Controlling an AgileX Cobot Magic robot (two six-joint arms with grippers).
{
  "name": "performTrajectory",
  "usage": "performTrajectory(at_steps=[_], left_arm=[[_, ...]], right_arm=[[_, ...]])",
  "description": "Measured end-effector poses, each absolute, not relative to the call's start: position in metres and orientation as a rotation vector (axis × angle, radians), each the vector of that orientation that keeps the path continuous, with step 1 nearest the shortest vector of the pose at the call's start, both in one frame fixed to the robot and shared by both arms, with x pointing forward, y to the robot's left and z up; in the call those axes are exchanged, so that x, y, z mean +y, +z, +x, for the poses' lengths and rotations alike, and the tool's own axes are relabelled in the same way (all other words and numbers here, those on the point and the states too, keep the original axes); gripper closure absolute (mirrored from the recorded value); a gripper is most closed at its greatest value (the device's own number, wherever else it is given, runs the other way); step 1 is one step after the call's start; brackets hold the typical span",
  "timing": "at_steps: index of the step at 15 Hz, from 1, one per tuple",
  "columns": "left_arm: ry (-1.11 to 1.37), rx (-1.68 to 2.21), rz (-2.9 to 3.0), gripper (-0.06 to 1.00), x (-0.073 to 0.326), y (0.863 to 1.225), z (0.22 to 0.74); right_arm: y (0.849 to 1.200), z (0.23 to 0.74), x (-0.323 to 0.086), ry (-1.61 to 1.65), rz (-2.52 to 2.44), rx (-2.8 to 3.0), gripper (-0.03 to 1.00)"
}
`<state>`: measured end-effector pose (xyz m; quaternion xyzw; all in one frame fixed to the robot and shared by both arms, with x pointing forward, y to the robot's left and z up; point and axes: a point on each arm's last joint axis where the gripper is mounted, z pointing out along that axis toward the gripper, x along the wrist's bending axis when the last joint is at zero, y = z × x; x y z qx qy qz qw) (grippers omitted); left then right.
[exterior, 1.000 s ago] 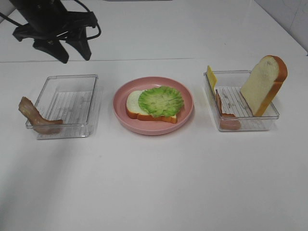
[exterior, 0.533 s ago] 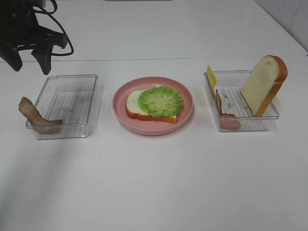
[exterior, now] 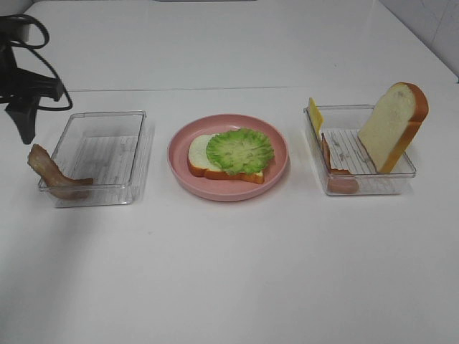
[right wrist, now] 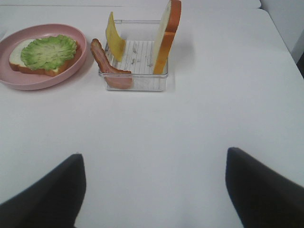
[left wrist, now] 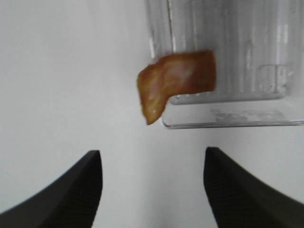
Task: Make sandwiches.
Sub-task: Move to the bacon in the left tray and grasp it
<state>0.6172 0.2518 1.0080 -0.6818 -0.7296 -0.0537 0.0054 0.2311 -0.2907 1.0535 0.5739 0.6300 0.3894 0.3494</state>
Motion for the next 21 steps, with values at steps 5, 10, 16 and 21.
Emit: performTrajectory(at_steps=[5, 10, 16, 21], left_arm=[[-0.114, -2.393, -2.006, 0.35, 0.269, 0.997, 0.613], [-0.106, -2.511, -2.047, 0.35, 0.262, 0.987, 0.625], [-0.102, -2.492, -2.063, 0.35, 0.26, 0.959, 0.637], [-0.084, -2.459, -2.075, 0.47, 0.26, 0.947, 0.639]], right_arm=[[1.054, 0.231, -0.291, 1.009, 1.487, 1.632, 0.21], [1.054, 0.231, -0.291, 1.009, 1.487, 1.632, 0.21], [1.054, 0.231, -0.291, 1.009, 1.487, 1.632, 0.21], [1.054, 0.231, -0.291, 1.009, 1.487, 1.632, 0.21]])
